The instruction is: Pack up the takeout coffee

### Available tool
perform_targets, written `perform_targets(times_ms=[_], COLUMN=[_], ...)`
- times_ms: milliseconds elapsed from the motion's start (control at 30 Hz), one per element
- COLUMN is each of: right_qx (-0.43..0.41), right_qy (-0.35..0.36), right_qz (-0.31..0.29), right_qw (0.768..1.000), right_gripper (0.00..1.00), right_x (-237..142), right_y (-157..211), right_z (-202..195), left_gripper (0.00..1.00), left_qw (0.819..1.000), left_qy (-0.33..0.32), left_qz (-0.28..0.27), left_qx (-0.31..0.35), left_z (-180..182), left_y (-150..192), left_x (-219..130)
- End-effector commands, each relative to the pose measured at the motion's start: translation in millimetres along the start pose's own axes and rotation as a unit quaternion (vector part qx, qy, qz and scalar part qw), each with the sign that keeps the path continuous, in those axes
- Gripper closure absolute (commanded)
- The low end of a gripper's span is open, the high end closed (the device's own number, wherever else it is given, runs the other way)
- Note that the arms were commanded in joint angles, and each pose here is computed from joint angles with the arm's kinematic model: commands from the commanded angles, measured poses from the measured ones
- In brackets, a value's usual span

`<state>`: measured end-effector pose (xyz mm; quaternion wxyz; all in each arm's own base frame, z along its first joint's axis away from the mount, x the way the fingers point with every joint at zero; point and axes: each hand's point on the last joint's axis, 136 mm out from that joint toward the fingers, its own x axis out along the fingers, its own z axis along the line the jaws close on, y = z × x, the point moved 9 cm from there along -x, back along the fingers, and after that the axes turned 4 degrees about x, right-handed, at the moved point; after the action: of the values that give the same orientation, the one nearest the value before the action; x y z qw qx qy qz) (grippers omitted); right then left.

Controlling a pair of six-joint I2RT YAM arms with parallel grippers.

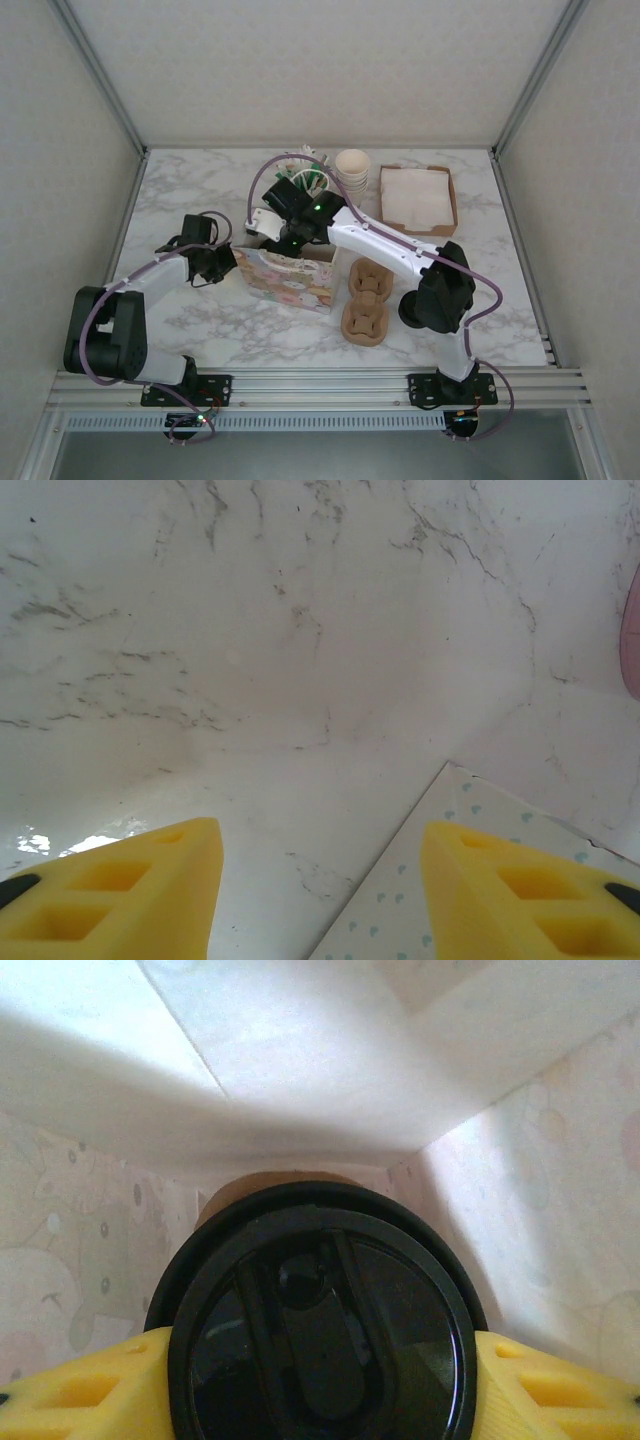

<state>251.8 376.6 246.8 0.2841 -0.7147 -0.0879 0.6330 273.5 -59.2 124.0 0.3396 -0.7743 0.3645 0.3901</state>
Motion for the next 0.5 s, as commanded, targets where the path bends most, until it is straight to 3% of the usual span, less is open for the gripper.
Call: perform_targets(times_ms=[0,167,467], right_qx=[0.017,0.014,0.010], right_qy=[-0.039,-0.028,-0.017], right_qz=[0.072,0.081,-0.026], right_qw=[0.997,0.996,0.999], right_gripper=[0.47,0.47,0.47], right_x=[23.7,21.2,-27.0], right_y=[29.6,31.2,-6.6], right_z=[13.7,13.6,11.9], left_gripper=[0.45,0.45,0.45], left_qw=[1.000,1.000,1.000], left_qy=[-0.007,-0.008,-0.009], left_qz=[0.002,0.003,0.003], left_qx=[0.002,0.002,0.003], left_z=[0.7,1.0,0.8], left_y=[2.3,2.2,3.3], left_x=[4.1,5.3,5.5])
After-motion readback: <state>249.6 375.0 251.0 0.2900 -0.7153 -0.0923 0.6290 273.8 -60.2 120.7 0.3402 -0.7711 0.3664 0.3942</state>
